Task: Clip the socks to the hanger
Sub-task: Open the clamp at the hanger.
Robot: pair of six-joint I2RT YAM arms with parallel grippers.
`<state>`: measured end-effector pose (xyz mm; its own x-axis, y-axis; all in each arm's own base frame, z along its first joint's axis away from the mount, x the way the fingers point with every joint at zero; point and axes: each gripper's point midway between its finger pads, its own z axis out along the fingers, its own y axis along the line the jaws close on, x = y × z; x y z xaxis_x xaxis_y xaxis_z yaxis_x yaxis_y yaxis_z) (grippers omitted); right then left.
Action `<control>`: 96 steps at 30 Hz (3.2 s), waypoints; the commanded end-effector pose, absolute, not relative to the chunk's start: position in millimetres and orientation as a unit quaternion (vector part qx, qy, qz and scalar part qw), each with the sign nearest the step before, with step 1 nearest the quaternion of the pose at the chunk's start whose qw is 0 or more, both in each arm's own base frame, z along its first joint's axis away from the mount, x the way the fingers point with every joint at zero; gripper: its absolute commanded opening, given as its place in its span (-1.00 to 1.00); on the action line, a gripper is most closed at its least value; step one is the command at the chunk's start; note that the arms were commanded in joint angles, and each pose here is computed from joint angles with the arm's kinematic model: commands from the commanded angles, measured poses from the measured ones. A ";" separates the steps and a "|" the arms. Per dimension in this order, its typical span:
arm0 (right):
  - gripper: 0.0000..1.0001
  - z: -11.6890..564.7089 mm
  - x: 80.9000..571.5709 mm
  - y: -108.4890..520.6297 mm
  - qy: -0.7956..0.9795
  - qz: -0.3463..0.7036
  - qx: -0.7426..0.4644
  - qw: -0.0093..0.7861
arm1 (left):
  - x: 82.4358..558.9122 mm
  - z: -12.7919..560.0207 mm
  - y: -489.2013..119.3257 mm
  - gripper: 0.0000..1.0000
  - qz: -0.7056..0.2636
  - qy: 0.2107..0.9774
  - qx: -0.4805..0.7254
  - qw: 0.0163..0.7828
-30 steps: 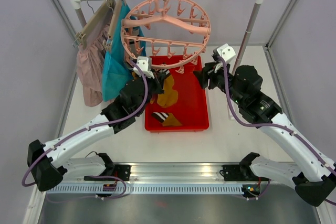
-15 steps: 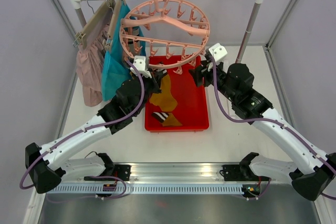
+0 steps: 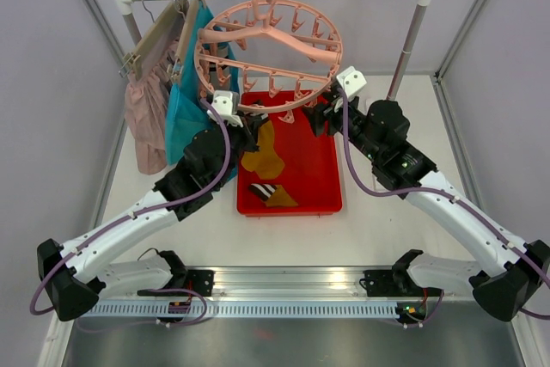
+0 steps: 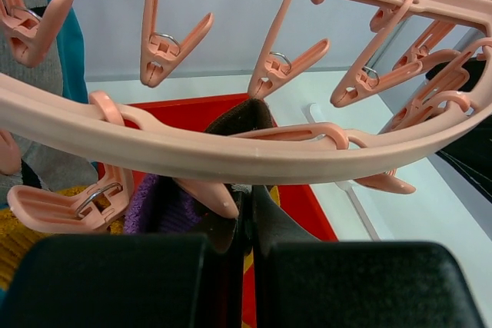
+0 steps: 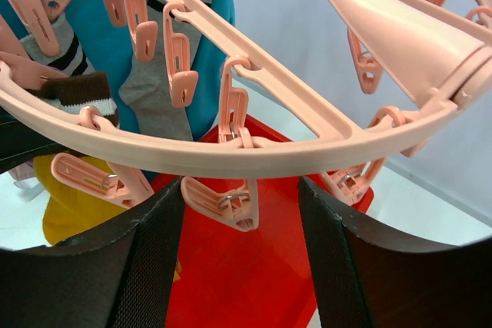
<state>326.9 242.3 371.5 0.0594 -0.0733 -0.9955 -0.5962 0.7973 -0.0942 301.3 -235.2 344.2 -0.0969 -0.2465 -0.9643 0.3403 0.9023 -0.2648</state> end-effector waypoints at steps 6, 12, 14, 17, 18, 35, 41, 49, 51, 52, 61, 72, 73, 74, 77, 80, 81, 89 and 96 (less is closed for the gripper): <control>0.20 393.4 325.9 255.6 0.621 0.226 -0.258 0.705 | 300.8 374.6 -224.6 -0.95 -0.224 0.683 0.025 0.694; -0.09 396.2 325.1 257.5 0.619 0.230 -0.261 0.704 | 301.0 374.0 -225.2 -0.95 -0.227 0.684 0.026 0.693; -0.19 398.0 324.7 258.6 0.619 0.232 -0.261 0.703 | 300.7 373.7 -225.9 -0.95 -0.229 0.684 0.027 0.692; -0.40 396.5 323.5 258.3 0.623 0.237 -0.260 0.699 | 299.8 372.1 -226.9 -0.95 -0.231 0.685 0.031 0.690; -0.51 395.9 322.2 259.1 0.624 0.240 -0.260 0.697 | 298.2 372.5 -228.8 -0.95 -0.236 0.684 0.036 0.689; -0.99 394.3 311.6 256.1 0.663 0.281 -0.209 0.661 | 229.8 339.8 -269.5 -0.95 -0.346 0.645 0.246 0.635; -0.99 400.2 311.4 254.2 0.670 0.289 -0.190 0.656 | 217.1 335.7 -284.9 -0.95 -0.367 0.624 0.302 0.620; -0.99 405.4 311.3 255.5 0.677 0.293 -0.183 0.650 | 236.3 328.8 -305.9 -0.95 -0.345 0.619 0.309 0.634; -0.99 404.9 311.7 255.4 0.680 0.293 -0.180 0.648 | 240.6 334.0 -310.2 -0.95 -0.327 0.609 0.302 0.657; -0.99 404.3 311.7 255.8 0.681 0.293 -0.181 0.647 | 243.6 331.5 -314.1 -0.95 -0.314 0.603 0.311 0.664; -0.99 402.5 313.1 253.2 0.691 0.285 -0.174 0.641 | 261.7 331.2 -325.2 -0.95 -0.238 0.576 0.281 0.729; -1.00 401.0 311.5 252.6 0.694 0.284 -0.176 0.638 | 270.0 330.3 -327.1 -0.95 -0.214 0.568 0.265 0.749; -0.99 399.4 312.5 252.6 0.695 0.283 -0.176 0.637 | 270.6 328.8 -329.0 -0.95 -0.214 0.568 0.268 0.748; -0.99 399.8 312.4 252.6 0.695 0.283 -0.176 0.637 | 270.4 327.7 -330.6 -0.95 -0.215 0.569 0.269 0.747; -0.99 399.9 314.8 250.3 0.697 0.277 -0.170 0.639 | 270.8 327.0 -333.5 -0.95 -0.217 0.570 0.271 0.745; -0.99 400.5 315.1 248.9 0.698 0.274 -0.167 0.640 | 271.4 325.2 -334.8 -0.95 -0.216 0.572 0.272 0.743; -0.99 400.9 315.2 248.9 0.697 0.275 -0.167 0.641 | 271.0 324.2 -335.5 -0.95 -0.216 0.572 0.273 0.742; -0.99 399.4 314.7 249.7 0.698 0.275 -0.168 0.640 | 272.6 329.6 -338.2 -0.95 -0.220 0.570 0.267 0.745; -0.99 399.0 316.0 249.3 0.699 0.274 -0.166 0.639 | 273.3 329.5 -344.8 -0.95 -0.228 0.570 0.269 0.742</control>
